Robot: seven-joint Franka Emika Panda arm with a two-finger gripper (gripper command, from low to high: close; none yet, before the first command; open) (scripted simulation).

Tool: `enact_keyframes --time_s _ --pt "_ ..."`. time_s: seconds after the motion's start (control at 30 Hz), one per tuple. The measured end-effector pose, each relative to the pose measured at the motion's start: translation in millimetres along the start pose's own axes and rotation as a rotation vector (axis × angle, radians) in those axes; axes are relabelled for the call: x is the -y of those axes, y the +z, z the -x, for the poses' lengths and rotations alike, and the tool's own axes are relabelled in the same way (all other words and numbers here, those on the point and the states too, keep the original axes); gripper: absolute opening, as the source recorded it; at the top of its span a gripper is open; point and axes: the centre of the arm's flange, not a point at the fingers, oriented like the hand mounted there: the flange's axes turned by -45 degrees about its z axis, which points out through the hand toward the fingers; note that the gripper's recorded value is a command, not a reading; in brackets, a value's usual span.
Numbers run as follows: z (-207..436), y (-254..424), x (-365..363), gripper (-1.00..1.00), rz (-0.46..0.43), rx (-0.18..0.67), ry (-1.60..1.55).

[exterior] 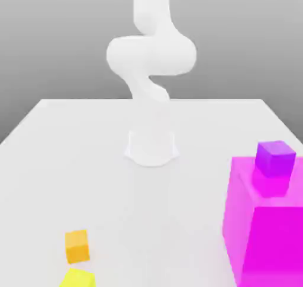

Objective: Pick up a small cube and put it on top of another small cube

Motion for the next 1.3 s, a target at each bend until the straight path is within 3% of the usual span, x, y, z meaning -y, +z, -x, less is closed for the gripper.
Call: enact_keyframes --time_s 0.37,0.8,0.97,1.0,1.3 --pt "78.0 216.8 -68.4 0.00 -0.027 0.322 -0.110" --pt "280.7 372.8 -138.3 0.00 -0.087 0.696 -0.218" --pt "327.2 414.9 -141.9 0.00 -0.092 0.721 -0.228" --pt "335.0 422.6 -141.6 -1.00 -0.093 0.722 -0.227" --pt "324.8 411.9 -141.9 -1.00 -0.093 0.723 -0.228"
